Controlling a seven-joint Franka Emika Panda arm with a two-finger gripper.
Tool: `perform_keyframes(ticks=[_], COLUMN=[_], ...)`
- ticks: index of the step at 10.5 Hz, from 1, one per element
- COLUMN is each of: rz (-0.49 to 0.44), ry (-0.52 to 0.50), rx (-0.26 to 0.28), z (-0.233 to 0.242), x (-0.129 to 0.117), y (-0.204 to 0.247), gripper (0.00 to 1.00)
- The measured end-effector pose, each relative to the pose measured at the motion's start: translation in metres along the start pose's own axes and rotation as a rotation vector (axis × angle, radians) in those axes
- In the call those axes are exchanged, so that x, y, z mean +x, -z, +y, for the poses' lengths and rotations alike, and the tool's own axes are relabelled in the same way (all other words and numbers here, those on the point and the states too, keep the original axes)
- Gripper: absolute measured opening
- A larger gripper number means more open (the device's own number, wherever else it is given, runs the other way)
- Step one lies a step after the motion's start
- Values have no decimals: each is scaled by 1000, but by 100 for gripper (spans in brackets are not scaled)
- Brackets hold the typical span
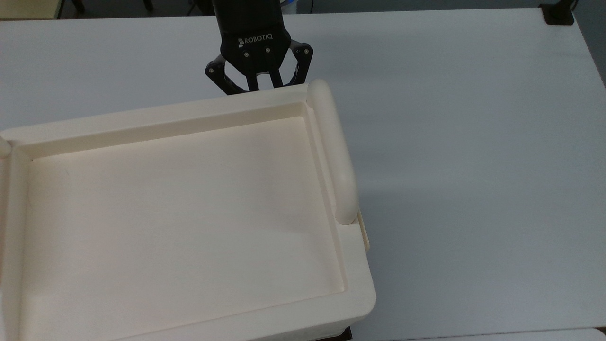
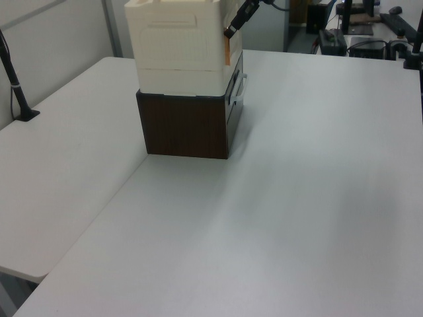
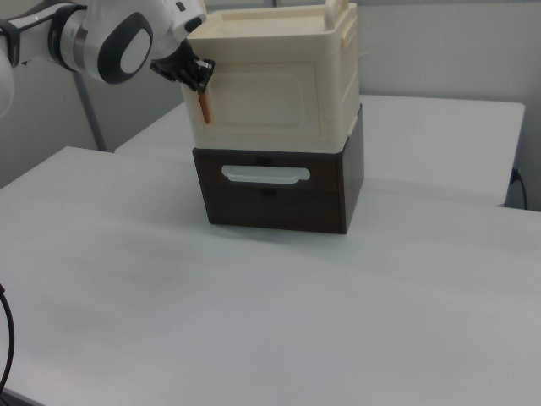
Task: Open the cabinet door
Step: 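Grip the door edge and swing it outward away from the cabinet, then push the door further open around its hinge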
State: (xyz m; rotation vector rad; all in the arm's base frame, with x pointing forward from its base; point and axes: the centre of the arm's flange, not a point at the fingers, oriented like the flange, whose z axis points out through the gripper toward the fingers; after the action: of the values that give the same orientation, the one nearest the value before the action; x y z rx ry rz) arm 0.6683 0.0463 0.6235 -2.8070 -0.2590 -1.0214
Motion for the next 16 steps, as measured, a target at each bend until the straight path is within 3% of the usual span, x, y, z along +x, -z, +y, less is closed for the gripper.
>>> perform_keyframes(ticks=[5, 11, 12, 14, 15, 16], rz=[-32, -265, -307, -421, -443, -441], ry=[-5, -65, -93, -204, -272, -313], rx=[7, 45, 43, 27, 1, -23], z=[3, 40, 56, 117, 159, 187], x=[-2, -27, -35, -67, -86, -98], y=[3, 54, 62, 86, 106, 117], gripper=[17, 17, 20, 46, 68, 81])
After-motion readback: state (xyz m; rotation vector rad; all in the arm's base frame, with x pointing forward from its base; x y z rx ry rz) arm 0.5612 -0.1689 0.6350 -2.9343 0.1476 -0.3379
